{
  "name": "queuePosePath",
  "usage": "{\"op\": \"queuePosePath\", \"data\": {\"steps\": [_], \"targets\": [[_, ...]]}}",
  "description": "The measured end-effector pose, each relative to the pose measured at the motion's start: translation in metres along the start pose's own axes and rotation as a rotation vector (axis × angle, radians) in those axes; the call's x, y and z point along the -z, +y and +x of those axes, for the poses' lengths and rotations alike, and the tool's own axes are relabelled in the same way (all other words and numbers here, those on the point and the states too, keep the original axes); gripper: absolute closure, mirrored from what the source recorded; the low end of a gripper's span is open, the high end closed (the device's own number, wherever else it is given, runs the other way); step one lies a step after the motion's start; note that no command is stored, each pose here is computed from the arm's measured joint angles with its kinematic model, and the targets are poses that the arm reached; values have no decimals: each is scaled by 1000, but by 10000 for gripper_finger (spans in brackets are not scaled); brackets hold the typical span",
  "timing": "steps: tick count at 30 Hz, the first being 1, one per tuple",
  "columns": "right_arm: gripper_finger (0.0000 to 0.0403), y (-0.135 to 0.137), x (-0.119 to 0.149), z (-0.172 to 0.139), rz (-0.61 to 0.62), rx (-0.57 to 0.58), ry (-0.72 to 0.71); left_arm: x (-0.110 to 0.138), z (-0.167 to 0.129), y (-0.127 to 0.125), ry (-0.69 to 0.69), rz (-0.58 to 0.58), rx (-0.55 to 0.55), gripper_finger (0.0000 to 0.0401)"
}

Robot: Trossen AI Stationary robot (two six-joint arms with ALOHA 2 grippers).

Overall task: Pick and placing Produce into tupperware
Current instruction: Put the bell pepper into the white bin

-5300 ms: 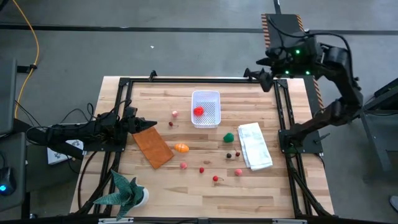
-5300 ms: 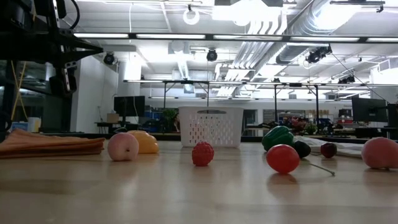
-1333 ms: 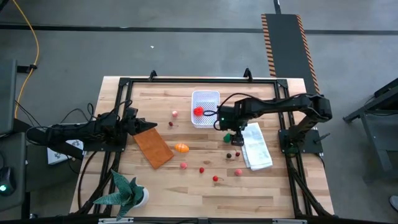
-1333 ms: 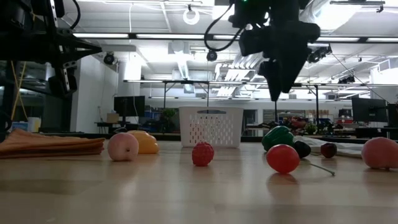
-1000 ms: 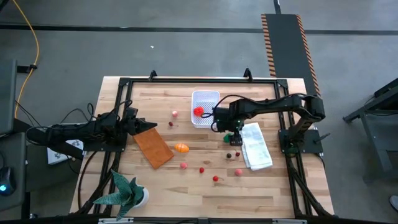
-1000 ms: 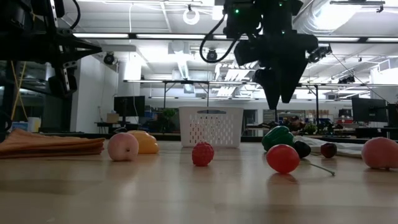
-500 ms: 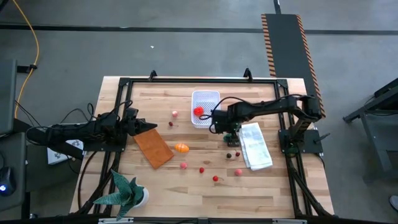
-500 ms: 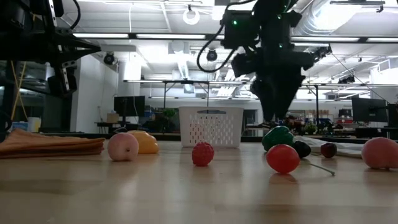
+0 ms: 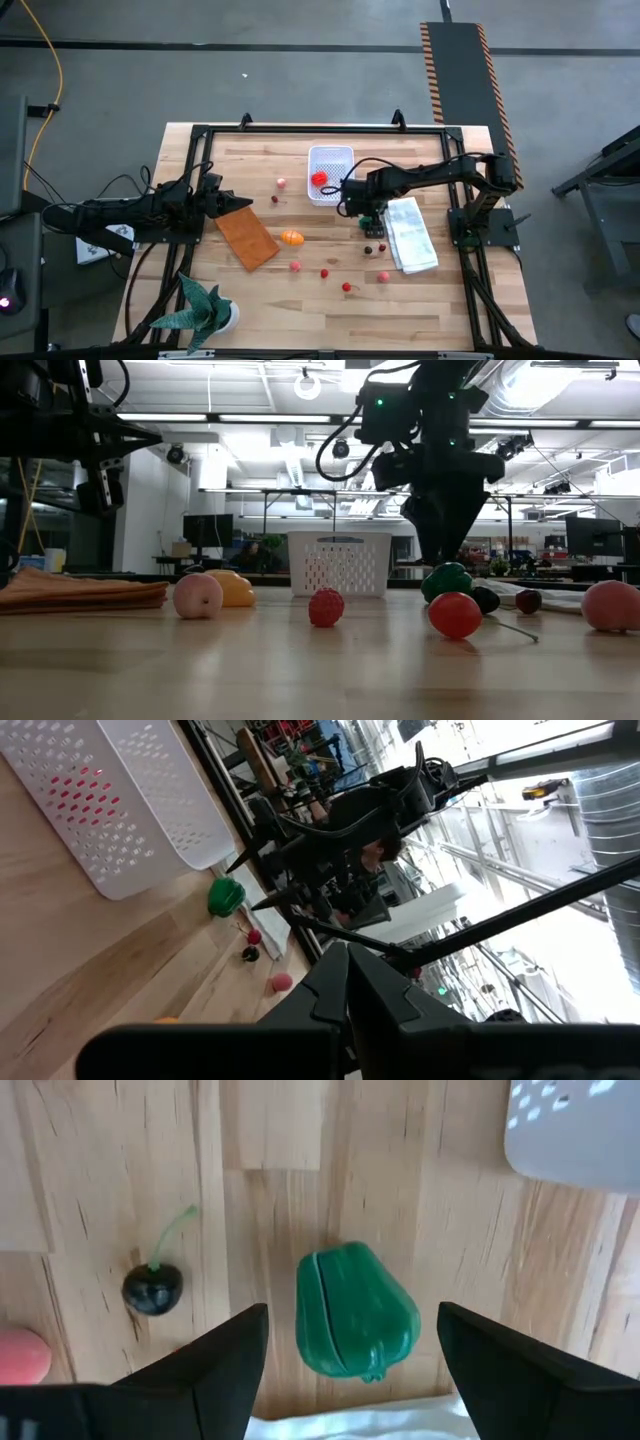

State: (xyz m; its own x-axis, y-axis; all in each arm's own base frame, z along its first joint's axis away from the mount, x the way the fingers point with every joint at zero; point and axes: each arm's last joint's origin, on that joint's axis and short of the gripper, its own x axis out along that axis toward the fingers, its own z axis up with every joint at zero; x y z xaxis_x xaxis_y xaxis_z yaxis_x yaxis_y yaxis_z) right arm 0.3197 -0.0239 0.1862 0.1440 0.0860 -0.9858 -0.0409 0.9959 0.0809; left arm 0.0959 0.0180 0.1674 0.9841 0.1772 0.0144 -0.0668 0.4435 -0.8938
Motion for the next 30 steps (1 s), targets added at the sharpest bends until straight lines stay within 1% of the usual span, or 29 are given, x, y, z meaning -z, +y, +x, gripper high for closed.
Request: {"op": "queuePosePath", "data": {"steps": [6, 13, 17, 23, 30], "targets": [[121, -1, -1, 2, -4, 19, -22, 0, 0, 0, -1, 0, 0, 400], [121, 1, 14, 19, 30, 13, 38, 0, 0, 0, -3, 0, -1, 400], [121, 3, 14, 23, 24, 13, 14, 0, 0, 0, -3, 0, -1, 400], [121, 3, 19, 30, 56, 11, 11, 0, 0, 0, -3, -9, -1, 400], [124, 3, 17, 30, 55, 11, -3, 0, 0, 0, -3, -24, -1, 400]]}}
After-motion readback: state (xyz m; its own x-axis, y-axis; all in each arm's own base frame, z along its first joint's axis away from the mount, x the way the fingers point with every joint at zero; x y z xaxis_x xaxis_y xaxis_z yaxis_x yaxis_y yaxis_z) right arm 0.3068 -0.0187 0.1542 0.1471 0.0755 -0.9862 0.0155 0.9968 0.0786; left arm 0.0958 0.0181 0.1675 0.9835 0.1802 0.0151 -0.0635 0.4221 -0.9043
